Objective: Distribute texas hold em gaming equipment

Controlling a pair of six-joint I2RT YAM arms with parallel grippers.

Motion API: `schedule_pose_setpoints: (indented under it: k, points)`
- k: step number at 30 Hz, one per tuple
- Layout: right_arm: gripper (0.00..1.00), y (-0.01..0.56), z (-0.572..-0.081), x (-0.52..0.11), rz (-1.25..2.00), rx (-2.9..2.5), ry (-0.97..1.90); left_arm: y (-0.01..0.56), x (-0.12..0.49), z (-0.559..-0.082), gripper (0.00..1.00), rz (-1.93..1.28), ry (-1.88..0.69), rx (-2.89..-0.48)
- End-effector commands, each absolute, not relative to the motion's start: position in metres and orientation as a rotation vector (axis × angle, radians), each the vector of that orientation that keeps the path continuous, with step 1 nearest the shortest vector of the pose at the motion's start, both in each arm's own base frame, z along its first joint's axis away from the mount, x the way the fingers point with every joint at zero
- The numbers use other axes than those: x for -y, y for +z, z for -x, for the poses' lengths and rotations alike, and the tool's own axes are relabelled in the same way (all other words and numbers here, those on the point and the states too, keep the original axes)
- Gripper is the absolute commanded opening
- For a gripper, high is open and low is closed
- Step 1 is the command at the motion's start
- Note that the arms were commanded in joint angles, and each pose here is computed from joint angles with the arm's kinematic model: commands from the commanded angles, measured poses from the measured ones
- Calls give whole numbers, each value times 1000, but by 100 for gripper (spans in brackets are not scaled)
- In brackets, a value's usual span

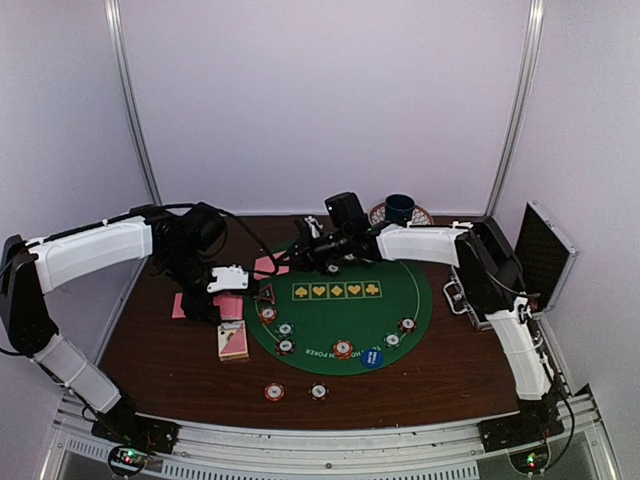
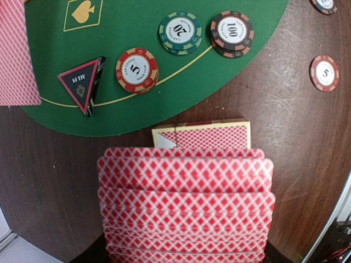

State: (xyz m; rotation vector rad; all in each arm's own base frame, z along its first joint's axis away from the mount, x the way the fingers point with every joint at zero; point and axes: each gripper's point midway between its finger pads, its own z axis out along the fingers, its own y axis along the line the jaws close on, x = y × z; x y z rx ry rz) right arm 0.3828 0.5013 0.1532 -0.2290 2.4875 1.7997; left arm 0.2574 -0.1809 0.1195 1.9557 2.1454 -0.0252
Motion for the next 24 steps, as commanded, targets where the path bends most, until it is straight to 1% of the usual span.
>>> schedule_pose_setpoints:
  k: [1,7,11,13,17,20,24]
  points:
    - [0,102,-395,-507,204,-2603,1674,129,178,-256,0,-1932,-17,-2134]
    - [0,74,-419,-520,178,-2598,1613,130,179,-256,0,-1934,-28,-2136]
    - [1,67,-433,-528,166,-2576,1592,130,179,-256,0,-1933,-26,-2136]
    - [15,59,-437,-529,154,-2588,1579,131,179,-256,0,-1931,-28,-2137]
    - [38,62,-436,-521,184,-2605,1494,130,180,-256,0,-1934,-31,-2138]
    - [50,70,-434,-510,222,-2610,1405,130,180,-256,0,-1934,-37,-2138]
    - [60,75,-430,-496,262,-2645,1291,130,182,-257,0,-1933,-42,-2138]
